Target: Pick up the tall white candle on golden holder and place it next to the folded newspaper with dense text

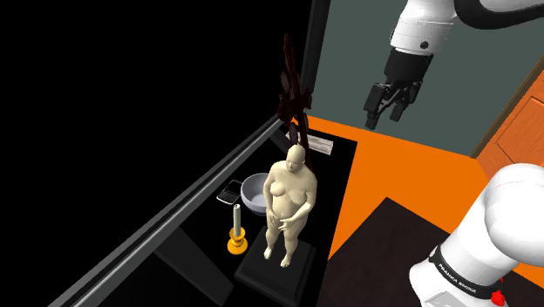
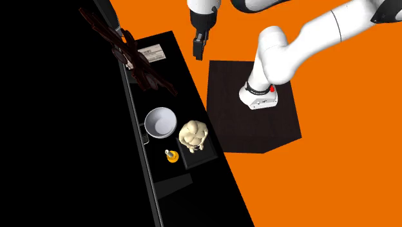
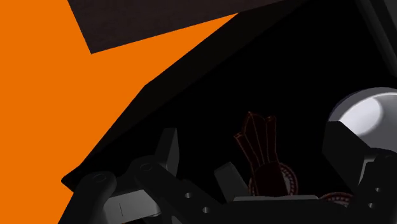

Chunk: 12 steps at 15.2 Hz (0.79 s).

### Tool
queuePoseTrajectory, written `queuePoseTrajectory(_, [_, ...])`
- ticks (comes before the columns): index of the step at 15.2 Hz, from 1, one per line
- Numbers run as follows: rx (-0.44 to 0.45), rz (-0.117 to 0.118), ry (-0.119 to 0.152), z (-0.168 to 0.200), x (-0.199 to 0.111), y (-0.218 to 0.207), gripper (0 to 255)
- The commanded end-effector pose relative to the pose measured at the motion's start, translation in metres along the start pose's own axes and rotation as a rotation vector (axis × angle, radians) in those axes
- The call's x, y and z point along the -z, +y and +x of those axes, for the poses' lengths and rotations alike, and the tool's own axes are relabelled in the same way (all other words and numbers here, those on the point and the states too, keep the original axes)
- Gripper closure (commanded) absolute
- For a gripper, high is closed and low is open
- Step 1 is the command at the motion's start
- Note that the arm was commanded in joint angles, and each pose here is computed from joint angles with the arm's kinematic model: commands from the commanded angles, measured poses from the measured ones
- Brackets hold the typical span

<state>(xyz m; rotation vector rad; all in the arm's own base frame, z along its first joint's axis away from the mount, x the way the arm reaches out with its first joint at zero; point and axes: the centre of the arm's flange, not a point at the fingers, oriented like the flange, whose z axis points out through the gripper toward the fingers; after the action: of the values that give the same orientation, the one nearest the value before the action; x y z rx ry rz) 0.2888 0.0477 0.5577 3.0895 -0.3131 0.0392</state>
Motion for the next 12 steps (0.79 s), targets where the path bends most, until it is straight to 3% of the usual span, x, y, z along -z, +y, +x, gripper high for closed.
queuePoseTrajectory(1, [-0.003,0.002,0.028,-0.005,-0.012,-0.023,0])
queuePoseTrajectory(12, [-0.008,0.009,0.171,-0.027,-0.079,-0.152,0])
